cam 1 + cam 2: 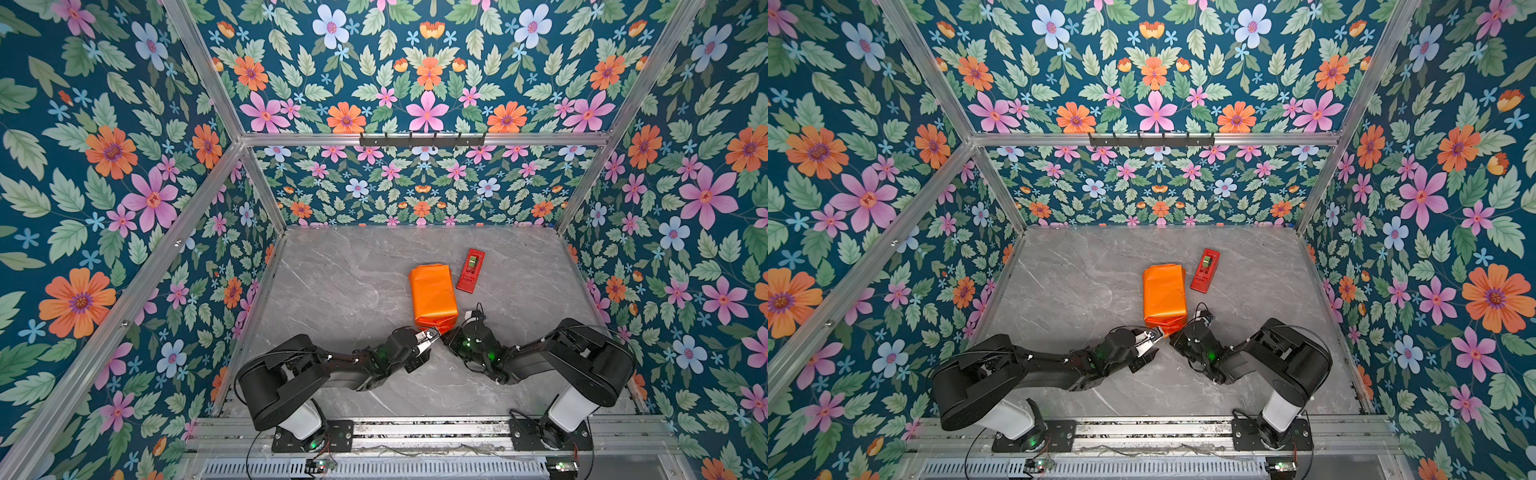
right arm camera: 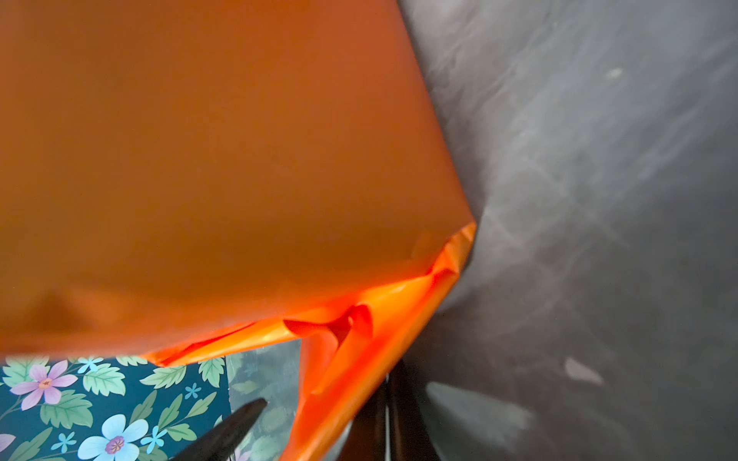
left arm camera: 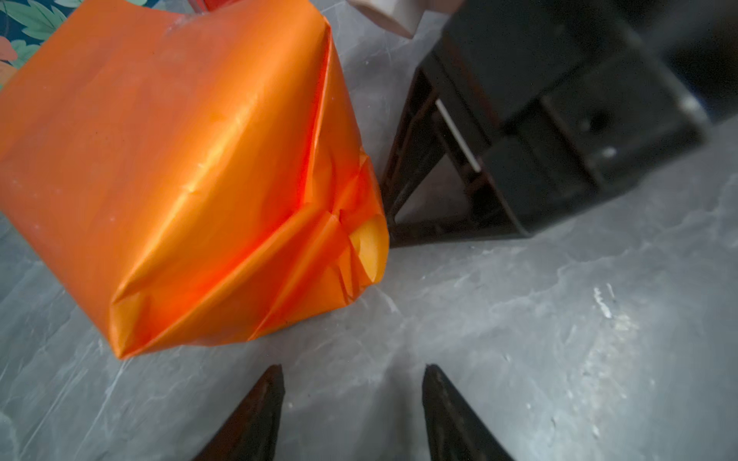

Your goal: Wrap the gift box in paper

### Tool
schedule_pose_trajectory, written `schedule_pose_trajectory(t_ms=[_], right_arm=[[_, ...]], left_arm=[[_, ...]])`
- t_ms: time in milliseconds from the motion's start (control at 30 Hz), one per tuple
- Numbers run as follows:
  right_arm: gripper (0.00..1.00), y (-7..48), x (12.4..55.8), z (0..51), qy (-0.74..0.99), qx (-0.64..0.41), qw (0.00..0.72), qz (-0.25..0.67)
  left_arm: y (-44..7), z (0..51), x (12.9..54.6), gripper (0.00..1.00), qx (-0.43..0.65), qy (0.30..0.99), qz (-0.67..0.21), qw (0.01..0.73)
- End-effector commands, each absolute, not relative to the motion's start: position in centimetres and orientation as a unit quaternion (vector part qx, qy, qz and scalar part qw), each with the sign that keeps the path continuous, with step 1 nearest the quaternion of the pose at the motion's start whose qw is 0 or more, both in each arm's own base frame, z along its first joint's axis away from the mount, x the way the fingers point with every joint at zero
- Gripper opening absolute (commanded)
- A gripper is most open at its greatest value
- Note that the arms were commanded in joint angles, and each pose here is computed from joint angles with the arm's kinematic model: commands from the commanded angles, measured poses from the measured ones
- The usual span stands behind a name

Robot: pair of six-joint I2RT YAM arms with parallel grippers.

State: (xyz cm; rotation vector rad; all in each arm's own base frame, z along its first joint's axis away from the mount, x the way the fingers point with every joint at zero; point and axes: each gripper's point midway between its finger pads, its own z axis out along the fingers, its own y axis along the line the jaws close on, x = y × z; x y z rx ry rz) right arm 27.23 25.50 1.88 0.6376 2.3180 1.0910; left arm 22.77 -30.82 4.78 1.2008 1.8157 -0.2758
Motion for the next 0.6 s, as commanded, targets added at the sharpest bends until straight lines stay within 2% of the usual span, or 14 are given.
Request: schedule_pose_trajectory(t_ms=[0, 400, 567], right_arm=[[0.08, 25.1, 27.3, 1.7, 0.852, 0.237, 0.253, 0.392], [0.07, 25.0, 27.2, 1.6, 0.851, 0.239, 0.254, 0.393], [0.07, 24.9, 27.2, 1.6, 0.851, 0.239, 0.254, 0.393]], left_arm=[[-32.4, 6.4, 23.5, 0.55, 0.504, 0.695, -0.141, 0.493], [-34.1, 5.5, 24.1, 0.52, 0.553, 0.643, -0.172, 0.501], [-33.8, 4.8, 24.9, 0.50, 0.562, 0.639, -0.148, 0.504]])
